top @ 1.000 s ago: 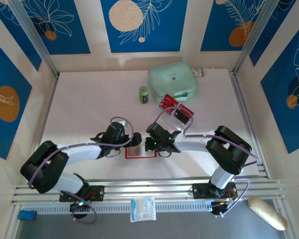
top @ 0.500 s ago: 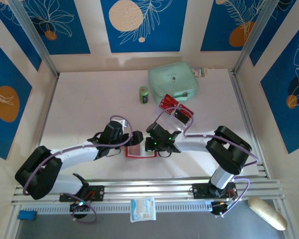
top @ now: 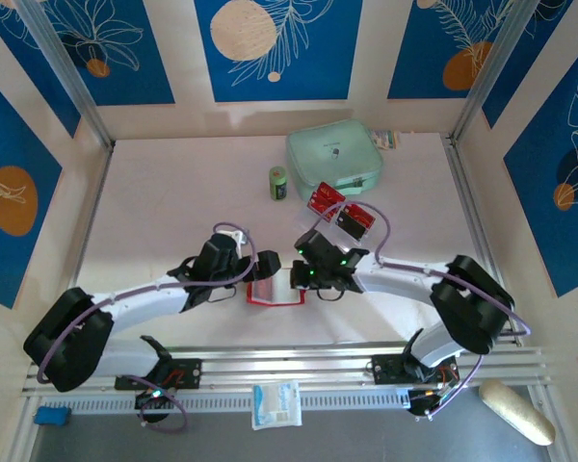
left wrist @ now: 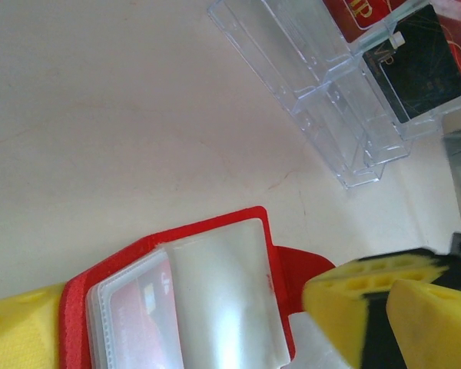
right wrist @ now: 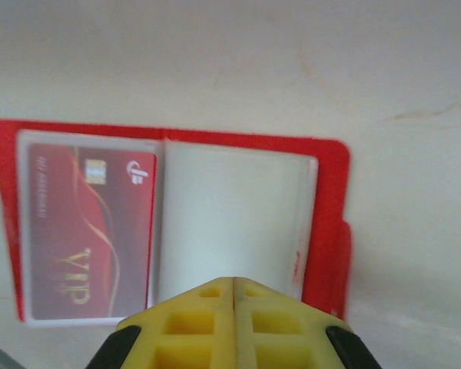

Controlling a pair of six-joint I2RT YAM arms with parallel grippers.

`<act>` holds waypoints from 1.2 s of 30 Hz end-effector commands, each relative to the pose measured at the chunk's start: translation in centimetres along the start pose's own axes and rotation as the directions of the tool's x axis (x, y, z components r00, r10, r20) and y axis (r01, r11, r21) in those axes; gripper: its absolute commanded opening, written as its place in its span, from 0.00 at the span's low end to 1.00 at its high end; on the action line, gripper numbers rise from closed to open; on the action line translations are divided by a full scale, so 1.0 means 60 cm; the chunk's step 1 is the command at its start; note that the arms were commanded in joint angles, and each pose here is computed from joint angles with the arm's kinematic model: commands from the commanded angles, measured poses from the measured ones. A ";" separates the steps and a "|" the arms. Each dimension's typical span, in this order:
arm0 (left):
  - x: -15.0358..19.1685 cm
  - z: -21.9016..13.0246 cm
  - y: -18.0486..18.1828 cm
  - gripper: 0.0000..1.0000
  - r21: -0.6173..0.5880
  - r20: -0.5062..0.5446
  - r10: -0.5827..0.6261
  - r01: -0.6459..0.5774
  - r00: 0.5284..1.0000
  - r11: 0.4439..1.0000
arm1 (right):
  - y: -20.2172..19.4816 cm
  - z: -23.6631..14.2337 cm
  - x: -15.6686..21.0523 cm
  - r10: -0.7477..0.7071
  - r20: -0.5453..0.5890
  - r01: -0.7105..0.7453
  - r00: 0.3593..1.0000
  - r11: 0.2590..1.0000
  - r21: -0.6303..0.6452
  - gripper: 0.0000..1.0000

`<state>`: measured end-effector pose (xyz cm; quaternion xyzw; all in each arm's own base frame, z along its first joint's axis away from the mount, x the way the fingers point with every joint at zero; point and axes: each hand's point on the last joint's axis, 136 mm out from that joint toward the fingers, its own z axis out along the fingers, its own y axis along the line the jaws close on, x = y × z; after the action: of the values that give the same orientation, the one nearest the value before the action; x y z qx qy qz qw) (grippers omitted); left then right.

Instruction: Put the credit cards into the card holder

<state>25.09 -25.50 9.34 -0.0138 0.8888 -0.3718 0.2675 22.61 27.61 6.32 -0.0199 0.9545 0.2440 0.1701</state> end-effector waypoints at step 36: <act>0.139 0.102 -0.084 1.00 0.064 -0.145 0.049 -0.040 0.988 0.997 | -0.154 -0.103 0.021 0.217 0.076 -0.217 0.973 0.976 -0.005 0.00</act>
<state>21.21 -35.53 7.20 0.0422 0.8793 -0.4122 0.2347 21.30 16.60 6.87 0.1036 0.9425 0.2539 0.1909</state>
